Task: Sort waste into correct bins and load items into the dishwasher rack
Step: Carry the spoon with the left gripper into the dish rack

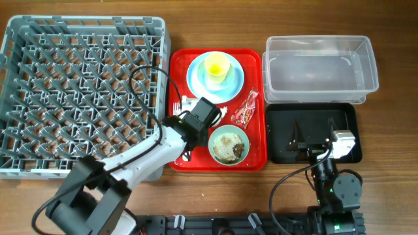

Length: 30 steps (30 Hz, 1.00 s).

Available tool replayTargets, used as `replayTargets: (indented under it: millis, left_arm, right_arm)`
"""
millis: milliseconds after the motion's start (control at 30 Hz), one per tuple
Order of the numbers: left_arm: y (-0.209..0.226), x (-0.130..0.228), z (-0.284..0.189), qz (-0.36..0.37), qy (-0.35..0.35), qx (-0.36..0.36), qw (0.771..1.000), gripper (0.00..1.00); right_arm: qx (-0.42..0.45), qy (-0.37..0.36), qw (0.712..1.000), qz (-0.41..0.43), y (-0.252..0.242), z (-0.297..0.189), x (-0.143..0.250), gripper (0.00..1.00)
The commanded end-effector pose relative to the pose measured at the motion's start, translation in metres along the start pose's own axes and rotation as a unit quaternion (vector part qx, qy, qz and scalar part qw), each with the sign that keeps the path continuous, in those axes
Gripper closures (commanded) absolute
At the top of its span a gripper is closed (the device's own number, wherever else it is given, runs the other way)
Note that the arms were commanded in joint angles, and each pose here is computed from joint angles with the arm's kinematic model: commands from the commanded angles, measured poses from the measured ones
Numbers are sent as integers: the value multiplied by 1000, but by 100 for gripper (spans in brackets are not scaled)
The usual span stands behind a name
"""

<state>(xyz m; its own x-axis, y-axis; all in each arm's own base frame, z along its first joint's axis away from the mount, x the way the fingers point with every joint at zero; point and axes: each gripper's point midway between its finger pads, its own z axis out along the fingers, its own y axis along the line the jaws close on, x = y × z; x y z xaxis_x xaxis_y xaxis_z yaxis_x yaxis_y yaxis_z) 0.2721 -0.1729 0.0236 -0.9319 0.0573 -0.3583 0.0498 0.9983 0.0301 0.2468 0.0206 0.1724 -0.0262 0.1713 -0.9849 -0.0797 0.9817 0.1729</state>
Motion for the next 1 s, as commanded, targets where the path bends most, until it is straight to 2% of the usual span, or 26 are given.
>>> replayTargets:
  millis: [0,133,200,300,333,467,533,667,733,833,900,967]
  left_arm:
    - [12,5,21,10,3,-44,999,70]
    - [11,10,39,12,13,-53,998,69]
    - [10,12,40,11,17,-51,998,84]
    - [10,10,39,10,15,-49,999,96]
    - [8,6,34,8,8,-45,999,96]
    - [-1,-31,-11,-6,-52,-15,999,96]
    - [5,-60,-50,13,-116,-15,993,96]
    - [51,-102,-126,-11,-254,-81,964,96]
    - [83,-113,-151,-24,-292,-135,946,96]
    - [131,-124,-148,-66,-287,-183,938,96]
    - [146,-130,-130,-88,-267,-172,944,96]
    - [151,-140,-102,-65,-238,-139,959,96]
  right_arm:
    - [0,-5,1000,-5,0,0,-2,0]
    - [0,-5,1000,-5,0,0,-2,0]
    - [0,-5,1000,-5,0,0,-2,0]
    - [0,-5,1000,-5,0,0,-2,0]
    - [0,-5,1000,-5,0,0,-2,0]
    - [0,-5,1000,-5,0,0,-2,0]
    - [0,-5,1000,-5,0,0,-2,0]
    - [0,-5,1000,-5,0,0,-2,0]
    - [0,-5,1000,-5,0,0,-2,0]
    - [0,-5,1000,-5,0,0,-2,0]
    - [0,-5,1000,-5,0,0,-2,0]
    - [0,-5,1000,-5,0,0,-2,1]
